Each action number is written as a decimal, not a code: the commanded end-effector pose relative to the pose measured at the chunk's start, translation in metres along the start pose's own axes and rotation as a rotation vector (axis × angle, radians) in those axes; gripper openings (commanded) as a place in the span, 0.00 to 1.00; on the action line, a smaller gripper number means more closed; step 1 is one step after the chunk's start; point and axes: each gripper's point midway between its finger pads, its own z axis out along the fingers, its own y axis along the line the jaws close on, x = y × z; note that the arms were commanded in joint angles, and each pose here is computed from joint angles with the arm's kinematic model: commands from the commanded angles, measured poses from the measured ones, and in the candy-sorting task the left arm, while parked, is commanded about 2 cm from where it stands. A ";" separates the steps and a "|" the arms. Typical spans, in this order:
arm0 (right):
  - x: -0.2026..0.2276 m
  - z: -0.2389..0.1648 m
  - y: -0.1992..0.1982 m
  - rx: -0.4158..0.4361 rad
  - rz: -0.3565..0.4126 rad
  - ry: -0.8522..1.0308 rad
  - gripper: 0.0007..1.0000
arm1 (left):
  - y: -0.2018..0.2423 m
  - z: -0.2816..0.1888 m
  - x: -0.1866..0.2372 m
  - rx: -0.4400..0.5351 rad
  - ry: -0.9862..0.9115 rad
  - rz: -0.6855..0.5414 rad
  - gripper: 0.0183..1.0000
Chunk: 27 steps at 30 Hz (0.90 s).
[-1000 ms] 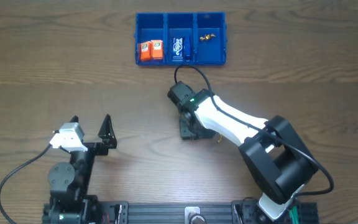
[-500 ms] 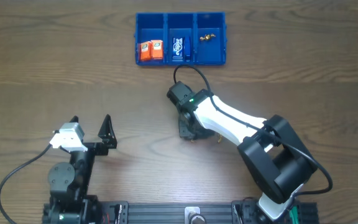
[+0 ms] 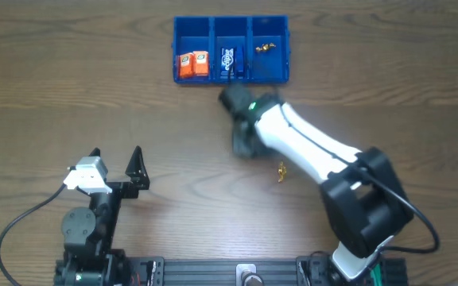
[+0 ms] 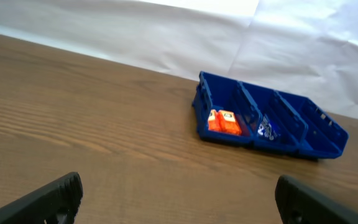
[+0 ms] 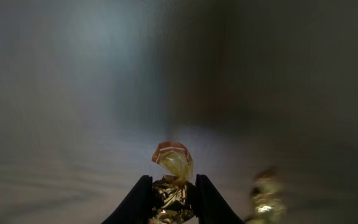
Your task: Sort Candies Into Trays
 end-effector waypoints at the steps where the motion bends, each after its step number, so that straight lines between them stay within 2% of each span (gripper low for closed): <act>1: -0.106 -0.087 -0.025 -0.024 0.016 -0.309 0.16 | 0.004 0.002 0.017 -0.006 0.040 0.012 1.00; 4: -0.150 -0.109 -0.042 0.005 0.049 -0.430 0.16 | 0.004 0.002 0.017 -0.006 0.040 0.012 1.00; 5: -0.174 -0.111 -0.052 0.024 0.081 -0.486 0.16 | 0.004 0.002 0.017 -0.006 0.040 0.012 1.00; 6: -0.184 -0.108 -0.053 0.025 0.073 -0.503 0.16 | 0.004 0.002 0.017 -0.006 0.040 0.012 1.00; 12: -0.220 -0.058 -0.049 0.035 0.062 -0.539 0.20 | 0.004 0.002 0.017 -0.006 0.040 0.012 1.00; 18: -0.227 -0.014 -0.049 0.068 0.054 -0.504 0.21 | 0.004 0.002 0.017 -0.006 0.040 0.012 1.00; 19: -0.226 -0.011 -0.049 0.070 0.053 -0.498 0.26 | 0.004 0.002 0.017 -0.006 0.040 0.012 1.00; 20: -0.225 -0.010 -0.049 0.071 0.053 -0.494 0.38 | 0.004 0.002 0.017 -0.006 0.040 0.012 1.00; 22: -0.225 -0.010 -0.049 0.072 0.052 -0.491 0.46 | 0.004 0.002 0.017 -0.006 0.040 0.012 1.00; 23: -0.224 -0.010 -0.049 0.072 0.051 -0.491 0.55 | 0.004 0.002 0.017 -0.006 0.040 0.012 1.00; 24: -0.224 -0.011 -0.049 0.072 0.047 -0.492 0.69 | 0.004 0.002 0.017 -0.006 0.040 0.012 1.00; 25: -0.224 -0.013 -0.049 0.074 0.038 -0.494 0.75 | 0.004 0.002 0.017 -0.006 0.040 0.012 1.00; 27: -0.224 -0.022 -0.049 0.075 0.020 -0.505 0.78 | 0.004 0.002 0.017 -0.006 0.040 0.012 1.00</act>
